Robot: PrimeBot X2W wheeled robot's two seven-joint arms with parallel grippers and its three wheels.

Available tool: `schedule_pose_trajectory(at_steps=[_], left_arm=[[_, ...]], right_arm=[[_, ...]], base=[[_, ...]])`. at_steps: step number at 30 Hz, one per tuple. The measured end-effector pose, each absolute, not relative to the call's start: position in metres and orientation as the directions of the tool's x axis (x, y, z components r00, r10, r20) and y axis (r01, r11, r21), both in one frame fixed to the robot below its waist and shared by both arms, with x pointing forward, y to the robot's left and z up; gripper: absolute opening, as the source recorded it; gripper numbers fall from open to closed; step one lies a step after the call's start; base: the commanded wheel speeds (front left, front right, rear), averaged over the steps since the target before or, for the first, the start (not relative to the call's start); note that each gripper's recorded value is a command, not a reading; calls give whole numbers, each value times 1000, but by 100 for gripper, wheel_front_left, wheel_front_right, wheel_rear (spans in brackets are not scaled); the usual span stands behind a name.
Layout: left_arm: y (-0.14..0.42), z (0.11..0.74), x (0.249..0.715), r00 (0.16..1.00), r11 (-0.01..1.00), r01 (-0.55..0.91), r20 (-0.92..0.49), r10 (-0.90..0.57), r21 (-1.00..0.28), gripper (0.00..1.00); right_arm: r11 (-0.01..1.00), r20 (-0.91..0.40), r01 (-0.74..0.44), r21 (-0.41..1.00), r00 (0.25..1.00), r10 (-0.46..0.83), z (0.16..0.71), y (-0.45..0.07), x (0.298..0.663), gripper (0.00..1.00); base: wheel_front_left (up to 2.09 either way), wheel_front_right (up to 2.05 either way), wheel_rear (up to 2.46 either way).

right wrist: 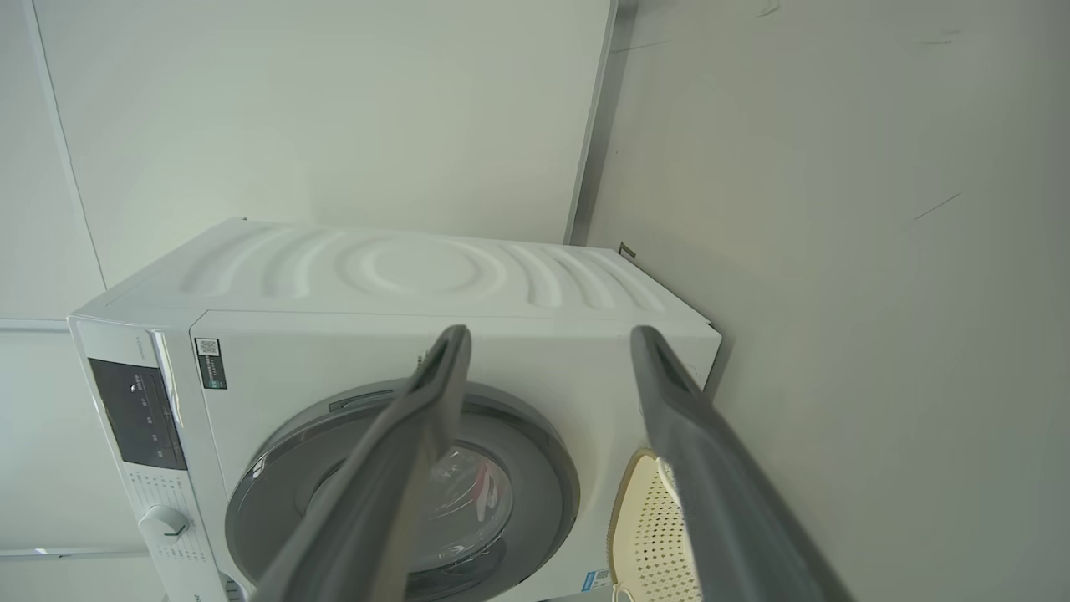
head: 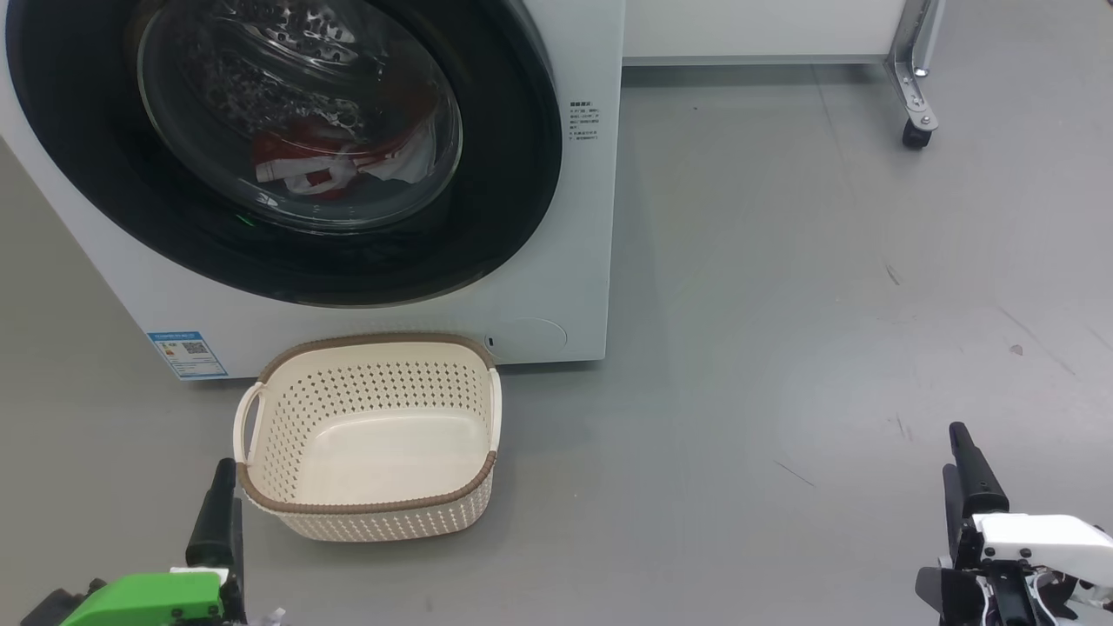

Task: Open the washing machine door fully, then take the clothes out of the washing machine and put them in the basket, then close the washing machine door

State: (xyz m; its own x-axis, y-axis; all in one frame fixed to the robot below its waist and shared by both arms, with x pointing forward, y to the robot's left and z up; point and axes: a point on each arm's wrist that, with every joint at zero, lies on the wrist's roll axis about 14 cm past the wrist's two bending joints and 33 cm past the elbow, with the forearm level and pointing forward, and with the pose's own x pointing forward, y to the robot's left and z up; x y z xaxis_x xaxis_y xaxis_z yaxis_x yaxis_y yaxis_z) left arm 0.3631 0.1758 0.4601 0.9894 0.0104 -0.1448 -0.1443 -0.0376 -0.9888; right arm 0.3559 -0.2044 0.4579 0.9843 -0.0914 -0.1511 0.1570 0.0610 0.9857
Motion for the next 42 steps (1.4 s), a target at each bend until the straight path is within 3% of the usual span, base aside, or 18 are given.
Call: schedule_pose_trajectory(at_steps=[9,18,37,42], left_arm=[[181,474,367,994,6,-102,-101,44,-995,100],[188,493,371,996,84,-47,-40,78,-995,100],[165,518,372,998,409,48,58,11,-911,100],[165,520,372,997,538,64,74,-2,-840,100]], right_arm=[[133,-104,120,984,987,-122,472,-210,360,100],[276,-28,60,959,992,-120,495,-208,367,100],[610,80,-22,792,994,-68,524,-192,372,100],[680,92,-36,732,995,-46,527,-185,372,100]], base=[[0,0,0],[0,0,0],[0,0,0],[0,0,0]])
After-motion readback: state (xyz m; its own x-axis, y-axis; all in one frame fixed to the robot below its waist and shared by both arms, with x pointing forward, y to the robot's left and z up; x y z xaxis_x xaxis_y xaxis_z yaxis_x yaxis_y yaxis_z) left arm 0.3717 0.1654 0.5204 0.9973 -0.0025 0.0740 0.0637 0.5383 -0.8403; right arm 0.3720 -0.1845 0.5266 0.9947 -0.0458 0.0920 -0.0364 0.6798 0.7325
